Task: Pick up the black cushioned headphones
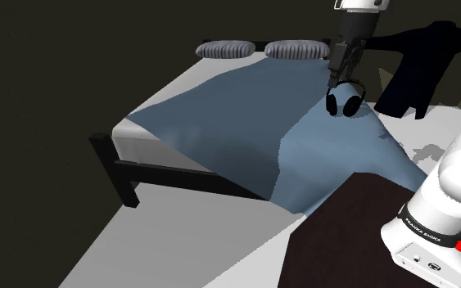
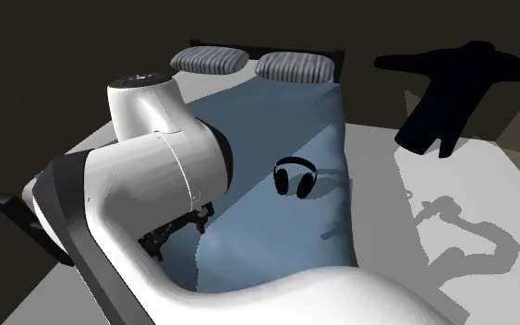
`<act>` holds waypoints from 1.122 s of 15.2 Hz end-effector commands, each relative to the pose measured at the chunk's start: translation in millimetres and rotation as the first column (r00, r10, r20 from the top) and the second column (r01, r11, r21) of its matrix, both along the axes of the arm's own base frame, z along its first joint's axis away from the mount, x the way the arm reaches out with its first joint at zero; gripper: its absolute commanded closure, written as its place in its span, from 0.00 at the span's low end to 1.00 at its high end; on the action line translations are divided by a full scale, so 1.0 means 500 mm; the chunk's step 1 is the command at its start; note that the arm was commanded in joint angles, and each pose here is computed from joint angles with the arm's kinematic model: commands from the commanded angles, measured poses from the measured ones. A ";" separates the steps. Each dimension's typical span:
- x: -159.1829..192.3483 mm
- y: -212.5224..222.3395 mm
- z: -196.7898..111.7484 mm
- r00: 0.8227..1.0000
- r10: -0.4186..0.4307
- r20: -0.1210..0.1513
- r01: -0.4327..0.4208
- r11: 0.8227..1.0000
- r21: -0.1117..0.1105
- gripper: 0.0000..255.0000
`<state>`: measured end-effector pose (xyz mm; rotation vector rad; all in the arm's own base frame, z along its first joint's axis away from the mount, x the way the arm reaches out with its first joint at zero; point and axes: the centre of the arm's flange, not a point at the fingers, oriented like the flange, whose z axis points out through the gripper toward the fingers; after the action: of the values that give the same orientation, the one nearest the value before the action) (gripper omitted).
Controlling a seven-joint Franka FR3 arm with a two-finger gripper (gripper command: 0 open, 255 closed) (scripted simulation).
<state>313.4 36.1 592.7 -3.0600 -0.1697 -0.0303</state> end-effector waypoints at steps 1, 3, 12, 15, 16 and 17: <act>0.000 0.000 0.000 1.000 0.000 0.000 0.000 1.000 0.000 0.00; 0.024 -0.045 -0.015 1.000 0.007 -0.010 -0.007 1.000 -0.004 0.00; 0.132 -0.247 -0.081 0.998 0.040 -0.054 -0.042 0.999 -0.021 0.00; 0.169 -0.314 -0.104 0.996 0.051 -0.069 -0.053 0.998 -0.026 0.00; 0.181 -0.336 -0.111 0.996 0.055 -0.074 -0.057 0.998 -0.028 0.00; 0.194 -0.358 -0.119 0.995 0.058 -0.079 -0.061 0.998 -0.030 0.00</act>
<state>402.4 -131.8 535.9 -3.0781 -0.2508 0.0881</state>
